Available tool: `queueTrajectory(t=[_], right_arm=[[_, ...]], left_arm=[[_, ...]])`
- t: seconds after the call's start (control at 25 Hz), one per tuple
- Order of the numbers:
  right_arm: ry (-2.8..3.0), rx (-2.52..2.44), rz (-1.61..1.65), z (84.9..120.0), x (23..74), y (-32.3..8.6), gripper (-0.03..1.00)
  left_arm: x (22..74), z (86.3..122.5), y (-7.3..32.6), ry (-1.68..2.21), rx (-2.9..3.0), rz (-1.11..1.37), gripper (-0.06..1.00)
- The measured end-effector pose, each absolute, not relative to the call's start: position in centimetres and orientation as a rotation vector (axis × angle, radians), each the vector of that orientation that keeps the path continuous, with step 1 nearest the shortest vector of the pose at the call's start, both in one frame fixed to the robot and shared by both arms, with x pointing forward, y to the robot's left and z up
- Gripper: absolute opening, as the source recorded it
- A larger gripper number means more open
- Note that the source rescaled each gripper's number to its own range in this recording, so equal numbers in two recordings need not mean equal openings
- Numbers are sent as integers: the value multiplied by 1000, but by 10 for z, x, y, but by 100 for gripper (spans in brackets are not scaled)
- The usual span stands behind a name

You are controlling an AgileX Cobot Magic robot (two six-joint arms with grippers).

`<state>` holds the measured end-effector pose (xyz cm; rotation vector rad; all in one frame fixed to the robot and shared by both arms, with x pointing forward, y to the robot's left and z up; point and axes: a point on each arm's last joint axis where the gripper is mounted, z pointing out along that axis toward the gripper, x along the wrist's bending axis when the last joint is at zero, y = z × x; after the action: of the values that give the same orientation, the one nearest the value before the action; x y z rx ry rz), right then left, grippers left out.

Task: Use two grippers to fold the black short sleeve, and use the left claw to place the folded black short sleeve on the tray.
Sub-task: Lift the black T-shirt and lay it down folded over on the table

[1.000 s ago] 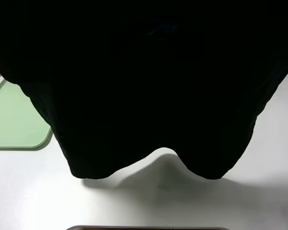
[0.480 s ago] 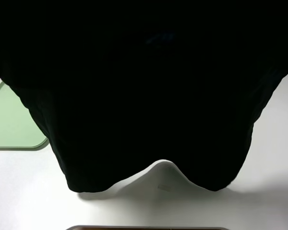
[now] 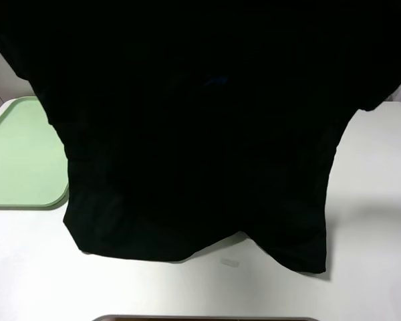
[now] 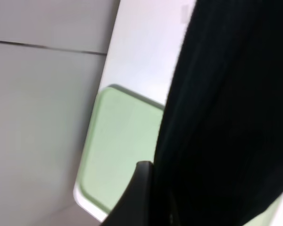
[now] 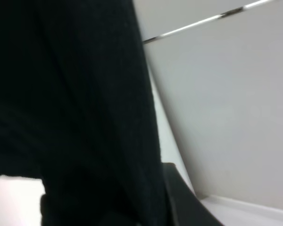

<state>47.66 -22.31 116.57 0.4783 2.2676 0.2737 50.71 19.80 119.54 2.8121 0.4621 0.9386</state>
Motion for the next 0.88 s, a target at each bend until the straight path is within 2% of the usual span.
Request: queueTrajectory(t=[0.36,0.88], right_arm=[[2103,520,264,1133,553,-250,0],[2155,471,235,1086,595,-245,0]], left_arm=[[570,1154,174,433,2739,1037,0],[639,1075,161,487,2721,1054,0]])
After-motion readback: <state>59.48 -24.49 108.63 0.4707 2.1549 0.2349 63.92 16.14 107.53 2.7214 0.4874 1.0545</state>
